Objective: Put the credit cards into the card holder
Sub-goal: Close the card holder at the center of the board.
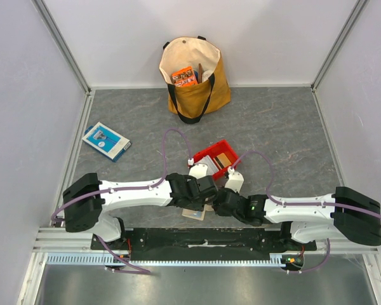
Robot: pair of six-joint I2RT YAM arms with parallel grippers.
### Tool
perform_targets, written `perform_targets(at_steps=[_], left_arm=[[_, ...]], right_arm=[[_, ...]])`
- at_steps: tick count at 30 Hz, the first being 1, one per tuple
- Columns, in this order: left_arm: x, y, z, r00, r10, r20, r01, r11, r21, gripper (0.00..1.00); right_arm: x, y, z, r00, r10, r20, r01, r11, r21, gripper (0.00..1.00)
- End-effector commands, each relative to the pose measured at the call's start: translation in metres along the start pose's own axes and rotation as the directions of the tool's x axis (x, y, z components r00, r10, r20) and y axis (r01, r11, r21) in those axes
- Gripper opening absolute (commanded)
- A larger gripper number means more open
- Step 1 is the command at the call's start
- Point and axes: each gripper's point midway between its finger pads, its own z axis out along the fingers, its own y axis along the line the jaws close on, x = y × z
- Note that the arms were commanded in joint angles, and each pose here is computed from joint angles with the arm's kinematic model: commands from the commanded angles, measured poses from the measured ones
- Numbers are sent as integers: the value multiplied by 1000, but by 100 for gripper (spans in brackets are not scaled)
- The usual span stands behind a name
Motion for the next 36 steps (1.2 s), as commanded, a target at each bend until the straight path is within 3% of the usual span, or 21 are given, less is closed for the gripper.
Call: perform_targets(at_steps=[1, 10, 16, 24, 31, 36], left_arm=[[-9, -20, -11, 998, -41, 42, 36, 992, 121, 52], [-18, -18, -30, 989, -91, 117, 61, 969, 239, 59], [-17, -23, -33, 991, -41, 129, -2, 949, 315, 58], [0, -22, -3, 998, -66, 20, 52, 916, 397, 61], [-11, -3, -1, 983, -175, 61, 134, 899, 417, 55], [-9, 14, 13, 984, -172, 39, 144, 912, 383, 28]], right_arm=[[-9, 4, -1, 998, 37, 45, -36, 999, -15, 12], [-12, 9, -2, 998, 33, 51, -32, 999, -25, 12], [-13, 13, -1, 998, 26, 50, -25, 999, -25, 13], [-14, 13, -2, 998, 30, 54, -29, 999, -25, 14], [-15, 14, -1, 998, 24, 51, -23, 1000, -19, 14], [-15, 21, -1, 999, 12, 46, -11, 1000, -28, 15]])
